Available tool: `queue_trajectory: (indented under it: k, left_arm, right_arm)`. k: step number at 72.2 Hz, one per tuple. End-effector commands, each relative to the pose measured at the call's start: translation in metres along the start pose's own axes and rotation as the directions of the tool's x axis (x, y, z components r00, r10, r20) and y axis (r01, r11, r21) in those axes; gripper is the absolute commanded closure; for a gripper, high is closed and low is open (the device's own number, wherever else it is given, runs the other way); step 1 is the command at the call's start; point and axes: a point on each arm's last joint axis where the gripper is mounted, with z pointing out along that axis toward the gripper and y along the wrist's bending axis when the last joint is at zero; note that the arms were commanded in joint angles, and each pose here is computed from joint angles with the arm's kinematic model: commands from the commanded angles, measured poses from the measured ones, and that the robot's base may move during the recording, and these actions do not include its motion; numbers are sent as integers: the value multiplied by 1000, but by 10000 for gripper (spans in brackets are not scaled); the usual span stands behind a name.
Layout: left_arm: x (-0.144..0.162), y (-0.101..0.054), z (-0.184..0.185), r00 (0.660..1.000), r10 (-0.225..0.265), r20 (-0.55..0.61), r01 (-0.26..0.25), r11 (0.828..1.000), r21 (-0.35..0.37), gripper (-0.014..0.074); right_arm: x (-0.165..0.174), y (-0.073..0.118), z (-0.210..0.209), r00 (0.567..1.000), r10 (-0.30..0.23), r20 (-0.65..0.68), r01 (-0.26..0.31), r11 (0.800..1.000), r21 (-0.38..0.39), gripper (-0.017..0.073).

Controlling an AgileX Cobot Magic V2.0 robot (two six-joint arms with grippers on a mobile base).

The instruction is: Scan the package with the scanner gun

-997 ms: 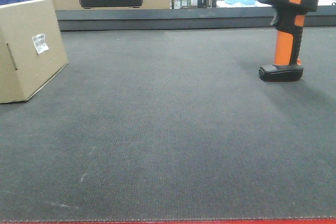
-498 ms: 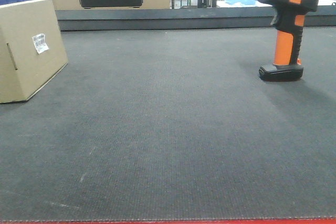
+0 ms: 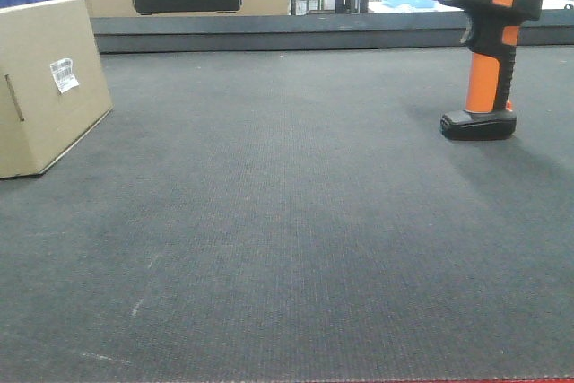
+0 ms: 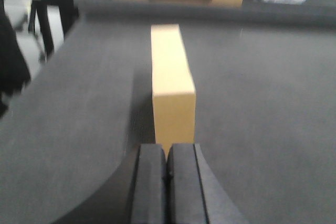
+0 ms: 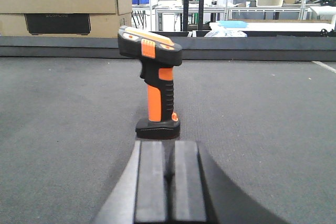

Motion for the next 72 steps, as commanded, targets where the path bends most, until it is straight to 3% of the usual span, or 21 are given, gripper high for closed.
queue_trajectory:
  k: [1, 30, 47, 68, 72]
  left_arm:
    - [-18, -2, 16, 995, 1, -95, -1, 1000, 1, 704]
    - [-85, -8, 98, 986, 3, -166, -3, 1000, 1, 704]
    - [-118, -11, 153, 960, -2, -281, -1, 1000, -10, 704]
    - [-124, -16, 222, 916, -44, -398, 37, 999, -25, 703]
    - [-120, -16, 231, 907, -55, -417, 46, 998, -31, 666]
  right_arm:
    - [-2, 0, 0, 1000, -4, 23, 4, 1000, 6, 721]
    - [-2, 0, 0, 1000, -4, 23, 4, 1000, 6, 721]
    - [-2, 0, 0, 1000, -4, 23, 4, 1000, 6, 721]
    - [-2, 0, 0, 1000, -4, 23, 4, 1000, 6, 721]
    - [-2, 0, 0, 1000, -4, 23, 4, 1000, 6, 721]
